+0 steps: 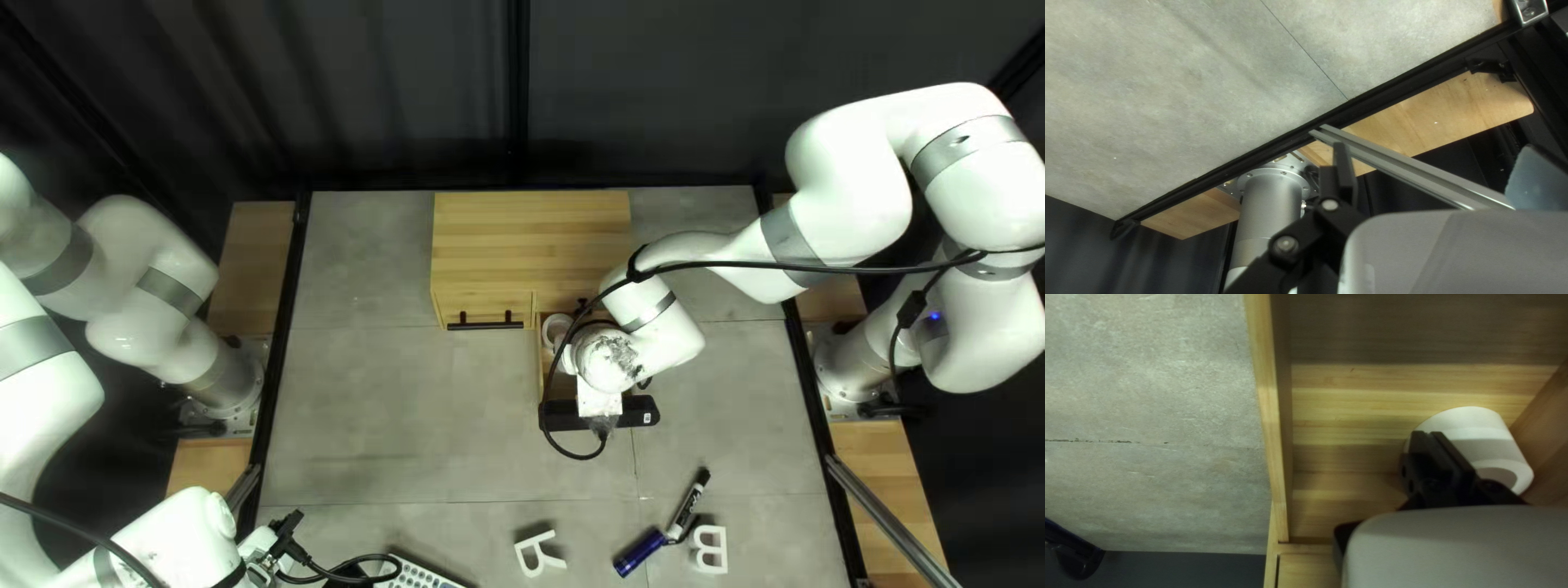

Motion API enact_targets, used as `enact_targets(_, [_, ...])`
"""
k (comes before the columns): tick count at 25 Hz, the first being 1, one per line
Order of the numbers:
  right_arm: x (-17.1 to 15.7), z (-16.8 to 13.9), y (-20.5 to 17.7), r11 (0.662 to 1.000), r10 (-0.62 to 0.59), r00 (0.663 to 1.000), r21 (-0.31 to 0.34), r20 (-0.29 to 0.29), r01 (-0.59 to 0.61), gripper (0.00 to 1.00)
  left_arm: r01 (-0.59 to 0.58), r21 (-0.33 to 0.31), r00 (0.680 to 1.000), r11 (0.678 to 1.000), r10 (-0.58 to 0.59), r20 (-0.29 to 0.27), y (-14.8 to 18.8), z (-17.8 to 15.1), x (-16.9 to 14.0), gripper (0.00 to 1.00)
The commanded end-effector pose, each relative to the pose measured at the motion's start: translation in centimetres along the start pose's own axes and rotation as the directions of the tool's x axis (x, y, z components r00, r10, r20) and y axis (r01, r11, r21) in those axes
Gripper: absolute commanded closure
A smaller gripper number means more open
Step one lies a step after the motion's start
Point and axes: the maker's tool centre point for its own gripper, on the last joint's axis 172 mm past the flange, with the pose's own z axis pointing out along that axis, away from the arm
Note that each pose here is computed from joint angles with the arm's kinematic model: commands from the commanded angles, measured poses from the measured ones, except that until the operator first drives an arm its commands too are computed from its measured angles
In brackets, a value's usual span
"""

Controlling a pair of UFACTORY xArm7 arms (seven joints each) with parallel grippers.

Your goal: Open drawers and place objects into drawer and close

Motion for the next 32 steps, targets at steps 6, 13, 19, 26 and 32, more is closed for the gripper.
enact_targets(6, [0.3,-1.1,0.0,1.0,0.001,1.0,-0.011,-0.014,-0.001,0.99,0.0,0.0,1.0,1.0,0.0,0.0,0.0,0.0,0.0,0.0])
enact_targets(13, [0.7,-1.0,0.8,1.0,0.0,0.999,-0.027,-0.045,-0.001,0.99,0.0,0.0,1.0,1.0,0.0,0.0,0.0,0.0,0.0,0.0])
enact_targets(19, [1.1,-1.1,1.6,0.999,-0.001,0.998,-0.035,-0.064,-0.001,0.99,0.0,0.0,1.0,1.0,0.0,0.0,0.0,0.0,0.0,0.0])
enact_targets(26, [1.4,-1.1,2.7,0.999,0.004,0.997,-0.042,-0.083,-0.007,0.99,0.0,0.0,1.0,1.0,0.0,0.0,0.0,0.0,0.0,0.0])
enact_targets(32, [1.1,-1.0,2.9,0.999,0.002,0.997,-0.05,-0.077,-0.006,0.99,0.0,0.0,1.0,1.0,0.0,0.0,0.0,0.0,0.0,0.0])
